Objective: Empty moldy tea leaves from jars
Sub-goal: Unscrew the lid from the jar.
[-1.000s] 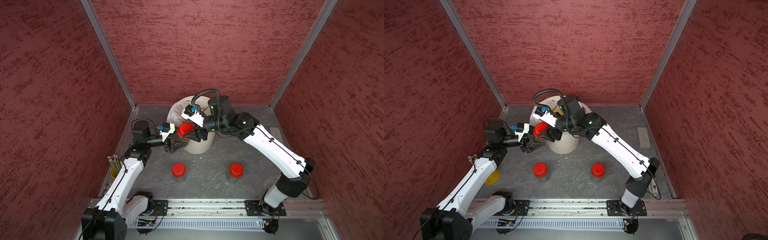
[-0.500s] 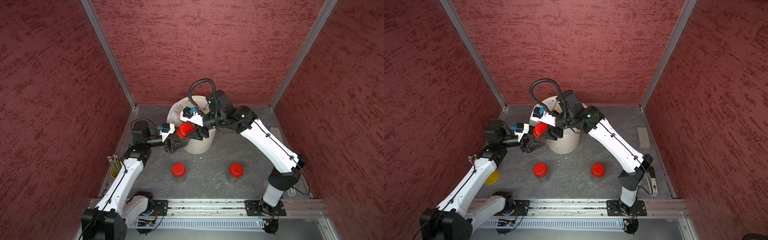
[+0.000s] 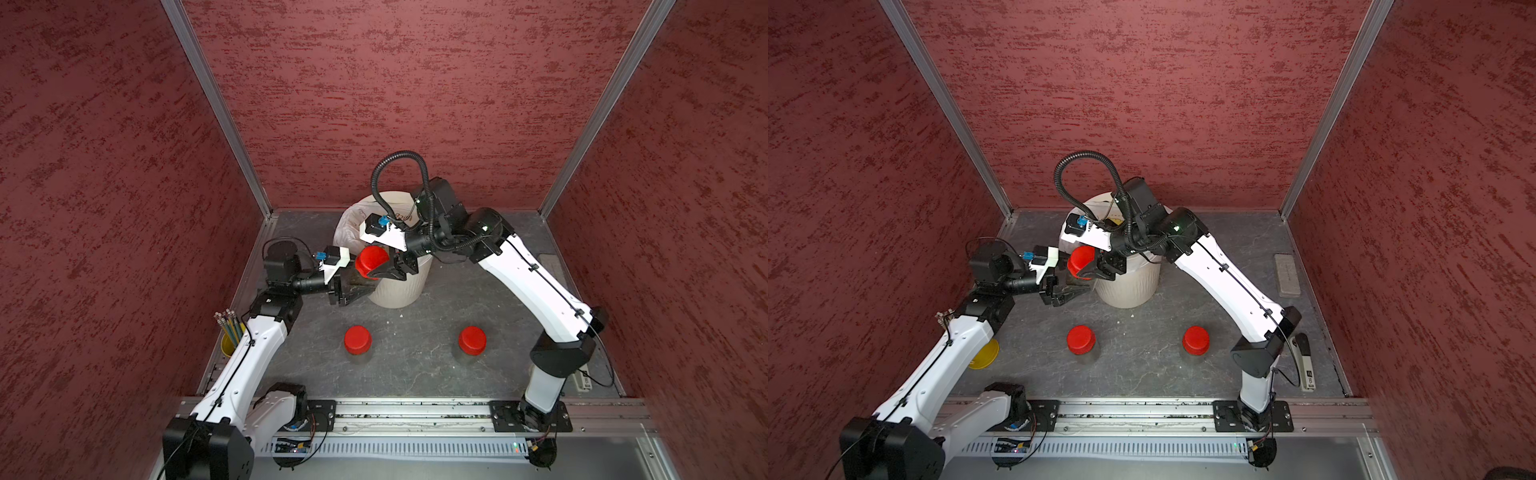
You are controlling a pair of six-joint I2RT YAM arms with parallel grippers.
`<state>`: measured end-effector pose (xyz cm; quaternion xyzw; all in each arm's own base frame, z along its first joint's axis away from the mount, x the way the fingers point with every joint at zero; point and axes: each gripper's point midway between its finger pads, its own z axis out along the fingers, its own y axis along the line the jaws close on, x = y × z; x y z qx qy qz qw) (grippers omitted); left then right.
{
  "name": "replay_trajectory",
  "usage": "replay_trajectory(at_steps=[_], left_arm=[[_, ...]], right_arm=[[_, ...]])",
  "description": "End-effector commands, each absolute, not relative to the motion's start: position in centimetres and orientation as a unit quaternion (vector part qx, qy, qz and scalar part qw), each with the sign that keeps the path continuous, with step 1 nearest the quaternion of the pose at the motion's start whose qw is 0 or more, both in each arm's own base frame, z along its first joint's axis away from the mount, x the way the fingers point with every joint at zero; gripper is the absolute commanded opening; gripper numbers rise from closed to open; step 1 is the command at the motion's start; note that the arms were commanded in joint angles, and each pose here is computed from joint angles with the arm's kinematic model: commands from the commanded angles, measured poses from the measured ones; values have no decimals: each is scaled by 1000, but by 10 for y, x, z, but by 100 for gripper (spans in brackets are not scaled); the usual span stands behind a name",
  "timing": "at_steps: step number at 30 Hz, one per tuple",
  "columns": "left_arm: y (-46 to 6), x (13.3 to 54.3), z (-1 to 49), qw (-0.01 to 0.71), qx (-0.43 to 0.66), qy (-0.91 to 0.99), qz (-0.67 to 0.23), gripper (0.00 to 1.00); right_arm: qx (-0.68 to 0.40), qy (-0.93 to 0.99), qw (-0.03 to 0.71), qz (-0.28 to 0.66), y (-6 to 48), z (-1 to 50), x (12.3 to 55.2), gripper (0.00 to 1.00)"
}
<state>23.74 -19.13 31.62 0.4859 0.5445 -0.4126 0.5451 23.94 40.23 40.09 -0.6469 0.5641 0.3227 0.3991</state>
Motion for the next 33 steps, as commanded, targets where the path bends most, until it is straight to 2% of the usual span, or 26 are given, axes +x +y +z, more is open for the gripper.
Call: replay_trajectory(at_steps=[1,6,11,18,23,33], left_arm=[[-191,236,316,535,480,551,-423,65],[-191,236,316,536,480,551,-423,65],[-190,237,317,538,480,551,-420,65],[-188,239,317,541,477,555,-415,65],[-188,239,318,542,478,553,-414,65],[-187,238,318,543,478,553,-414,65]], right_arm=[[-627,540,446,341,401,438,236,90],[-567,580,474,343,399,446,249,97],[-506,629,468,360,393,447,252,98],[-440,684,445,375,398,445,234,98],[-396,730,426,358,397,421,238,98],[-364,744,438,348,392,414,234,98]])
